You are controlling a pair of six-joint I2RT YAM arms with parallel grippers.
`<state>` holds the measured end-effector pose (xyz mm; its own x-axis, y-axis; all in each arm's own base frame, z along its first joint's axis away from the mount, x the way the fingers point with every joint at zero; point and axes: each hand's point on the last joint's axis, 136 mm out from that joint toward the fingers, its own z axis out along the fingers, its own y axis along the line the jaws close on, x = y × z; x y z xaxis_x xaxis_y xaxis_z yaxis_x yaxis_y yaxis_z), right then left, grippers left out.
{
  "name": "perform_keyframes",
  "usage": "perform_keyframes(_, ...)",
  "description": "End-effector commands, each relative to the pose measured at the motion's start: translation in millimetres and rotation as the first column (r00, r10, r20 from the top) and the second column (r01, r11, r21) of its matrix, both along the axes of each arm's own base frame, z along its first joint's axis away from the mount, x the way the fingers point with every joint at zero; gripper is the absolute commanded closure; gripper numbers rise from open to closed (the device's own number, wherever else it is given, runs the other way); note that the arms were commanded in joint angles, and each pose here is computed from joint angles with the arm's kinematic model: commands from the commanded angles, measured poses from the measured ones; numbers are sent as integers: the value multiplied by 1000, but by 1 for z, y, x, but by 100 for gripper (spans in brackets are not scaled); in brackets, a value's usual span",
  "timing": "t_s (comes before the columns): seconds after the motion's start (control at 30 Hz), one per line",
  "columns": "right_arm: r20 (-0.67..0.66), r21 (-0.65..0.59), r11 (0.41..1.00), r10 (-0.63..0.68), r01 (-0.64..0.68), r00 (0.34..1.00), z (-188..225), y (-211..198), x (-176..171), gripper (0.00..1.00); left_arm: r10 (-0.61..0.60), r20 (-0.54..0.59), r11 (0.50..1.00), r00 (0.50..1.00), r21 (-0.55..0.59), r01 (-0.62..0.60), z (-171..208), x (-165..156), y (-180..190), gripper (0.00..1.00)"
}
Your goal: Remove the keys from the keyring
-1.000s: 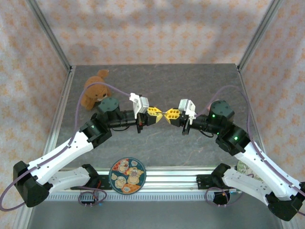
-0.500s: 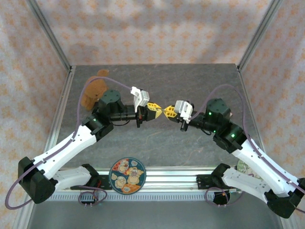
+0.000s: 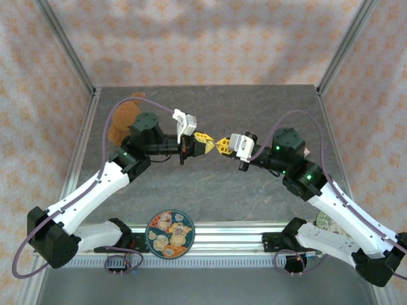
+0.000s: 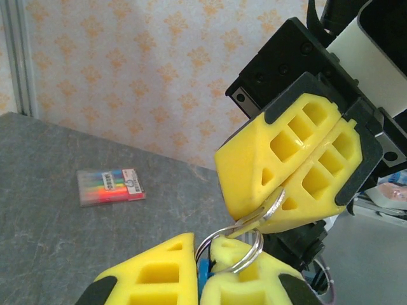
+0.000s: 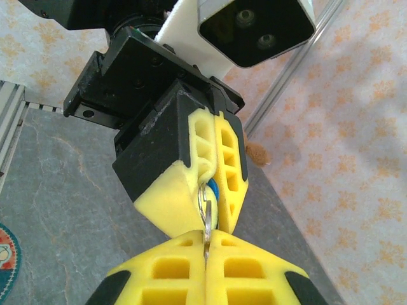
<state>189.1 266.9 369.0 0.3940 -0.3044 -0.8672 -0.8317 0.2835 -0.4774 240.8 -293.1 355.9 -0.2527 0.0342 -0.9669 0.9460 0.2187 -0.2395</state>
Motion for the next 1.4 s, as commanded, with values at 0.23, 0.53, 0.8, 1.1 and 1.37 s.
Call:
perform_keyframes(0.23, -35, -109, 960, 257, -260, 966, -15, 7, -67, 100, 318, 0, 947, 948, -54, -318, 29, 74, 47, 100)
perform_keyframes(0.53, -29, -235, 923, 307, -305, 951, -32, 18, -76, 100, 295, -8, 955, 955, -32, -295, 25, 76, 44, 100)
perform_keyframes(0.8, -35, -279, 890, 365, -360, 930, -38, 36, -81, 100, 282, 11, 959, 959, -11, -282, 25, 69, 45, 100)
perform_keyframes(1.1, -39, -328, 854, 415, -404, 909, -43, 54, -85, 100, 267, 35, 964, 963, 6, -267, 24, 61, 47, 100)
perform_keyframes(1.37, -46, -366, 828, 440, -425, 897, -48, 72, -86, 100, 260, 57, 965, 964, 10, -261, 27, 57, 48, 100)
